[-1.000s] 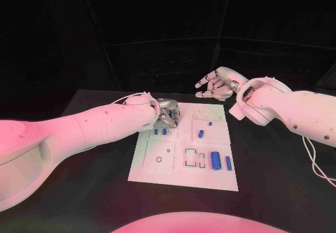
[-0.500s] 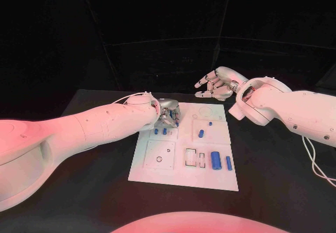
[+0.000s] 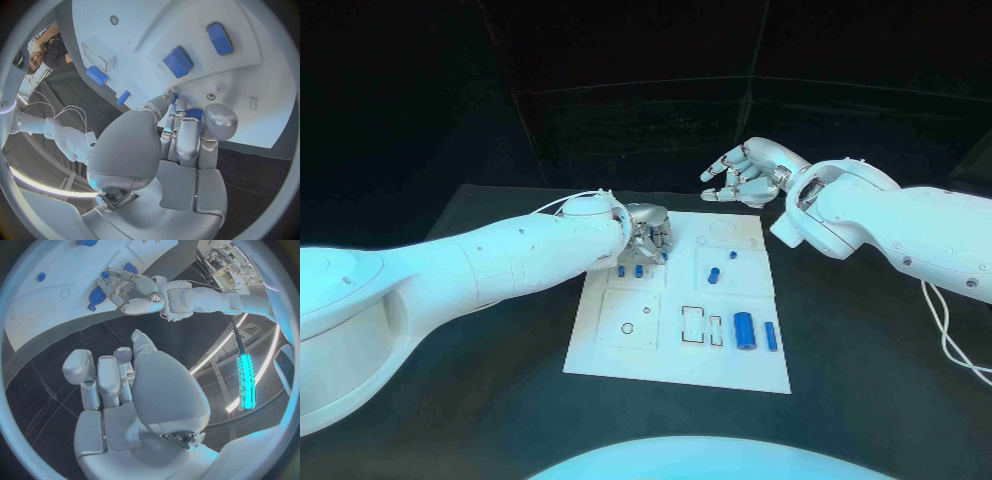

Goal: Assemble the parts on the task board

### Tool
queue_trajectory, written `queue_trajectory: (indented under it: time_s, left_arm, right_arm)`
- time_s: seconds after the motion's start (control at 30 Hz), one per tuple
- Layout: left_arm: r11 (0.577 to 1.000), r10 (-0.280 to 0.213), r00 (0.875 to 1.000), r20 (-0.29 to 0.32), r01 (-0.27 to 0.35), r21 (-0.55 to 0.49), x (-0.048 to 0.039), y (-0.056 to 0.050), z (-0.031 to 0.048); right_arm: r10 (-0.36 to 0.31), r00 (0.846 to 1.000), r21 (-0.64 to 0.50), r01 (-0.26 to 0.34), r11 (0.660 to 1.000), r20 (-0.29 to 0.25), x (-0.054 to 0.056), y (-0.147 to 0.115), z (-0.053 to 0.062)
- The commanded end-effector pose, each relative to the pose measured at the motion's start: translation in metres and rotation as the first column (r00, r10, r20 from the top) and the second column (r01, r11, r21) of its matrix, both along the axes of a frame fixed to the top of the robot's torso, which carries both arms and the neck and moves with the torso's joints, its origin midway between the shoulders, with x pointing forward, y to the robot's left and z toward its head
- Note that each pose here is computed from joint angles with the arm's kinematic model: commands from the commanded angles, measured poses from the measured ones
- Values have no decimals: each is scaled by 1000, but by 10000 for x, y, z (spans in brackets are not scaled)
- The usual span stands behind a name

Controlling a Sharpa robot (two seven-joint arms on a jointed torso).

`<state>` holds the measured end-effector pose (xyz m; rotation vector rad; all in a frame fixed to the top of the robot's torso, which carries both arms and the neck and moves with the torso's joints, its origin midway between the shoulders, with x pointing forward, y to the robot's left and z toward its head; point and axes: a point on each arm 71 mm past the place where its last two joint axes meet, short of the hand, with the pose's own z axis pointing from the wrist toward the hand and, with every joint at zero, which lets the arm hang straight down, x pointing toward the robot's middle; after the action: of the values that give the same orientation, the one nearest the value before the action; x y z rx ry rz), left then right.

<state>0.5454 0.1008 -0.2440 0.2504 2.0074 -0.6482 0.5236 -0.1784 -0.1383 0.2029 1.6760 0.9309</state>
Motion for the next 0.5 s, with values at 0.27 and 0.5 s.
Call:
queue_trajectory:
  time_s: [0.27,0.5]
  left_arm:
    - [1000,11,1000,-14,-11,20,-29,-23,-68]
    - [999,31,999,44,-30,-20,-5,-5,-28]
  right_arm:
    - [3,1000,8,-4,1000,10,-3,14,21]
    - [3,1000,8,-3,1000,10,-3,11,21]
